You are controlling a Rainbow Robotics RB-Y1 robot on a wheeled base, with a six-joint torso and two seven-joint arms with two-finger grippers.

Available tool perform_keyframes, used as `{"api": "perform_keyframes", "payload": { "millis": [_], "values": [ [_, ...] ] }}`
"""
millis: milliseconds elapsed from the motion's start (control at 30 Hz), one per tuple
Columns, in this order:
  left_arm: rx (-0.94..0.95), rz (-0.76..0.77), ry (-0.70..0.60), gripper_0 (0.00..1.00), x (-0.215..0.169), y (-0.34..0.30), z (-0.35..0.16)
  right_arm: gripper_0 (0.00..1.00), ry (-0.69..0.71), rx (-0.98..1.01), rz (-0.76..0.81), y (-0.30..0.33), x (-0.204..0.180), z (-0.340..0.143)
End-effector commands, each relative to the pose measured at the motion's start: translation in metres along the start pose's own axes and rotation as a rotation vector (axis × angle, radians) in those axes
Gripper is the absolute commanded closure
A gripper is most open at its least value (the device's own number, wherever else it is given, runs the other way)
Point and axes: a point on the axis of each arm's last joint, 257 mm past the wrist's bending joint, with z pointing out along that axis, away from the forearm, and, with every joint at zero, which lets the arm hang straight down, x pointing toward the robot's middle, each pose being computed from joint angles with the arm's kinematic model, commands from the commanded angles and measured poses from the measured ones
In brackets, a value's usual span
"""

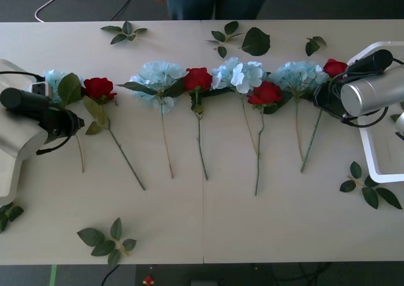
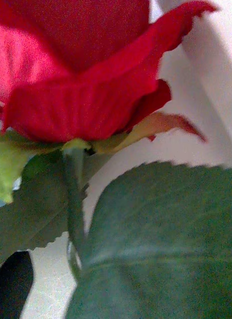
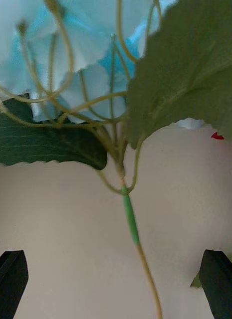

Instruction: Place the red flowers into the right box and the blue flowers into the left box. If a person shows an open palm, hand one flower to the person first, then continue sorting.

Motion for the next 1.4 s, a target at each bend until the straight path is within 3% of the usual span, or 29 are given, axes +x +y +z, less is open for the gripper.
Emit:
{"api": "perform_keyframes", "payload": {
  "millis": [33,333,367,433,467,900,1167,1400],
  "values": [
    [0.038,-0.013,-0.063,0.0,-0.02,-0.022,0.007,1.0,-0.045,-0.055,-0.056,0.036,-0.019,-0.008],
    [0.034,0.002,-0.08,0.0,-0.021,-0.025,0.01,1.0,-0.05,-0.065,-0.069,0.039,-0.019,-0.008],
    [0.035,-0.002,-0.08,0.08,-0.021,-0.026,0.01,1.0,-0.052,-0.067,-0.069,0.04,-0.02,-0.009],
    [0.034,0.001,-0.08,0.77,-0.021,-0.025,0.01,1.0,-0.053,-0.067,-0.074,0.04,-0.02,-0.009],
    [0.035,0.0,-0.08,1.0,-0.021,-0.026,0.01,1.0,-0.054,-0.068,-0.075,0.04,-0.021,-0.009],
    [0.032,0.009,-0.092,1.0,-0.022,-0.03,0.011,1.0,-0.052,-0.108,-0.071,0.048,-0.037,-0.026],
    [0.05,0.006,-0.111,1.0,-0.027,-0.033,0.01,1.0,-0.015,-0.185,-0.051,0.054,-0.044,-0.069],
    [0.054,-0.001,-0.154,1.0,-0.052,-0.034,-0.002,1.0,-0.069,-0.282,-0.16,0.036,-0.047,-0.111]
  ]
}}
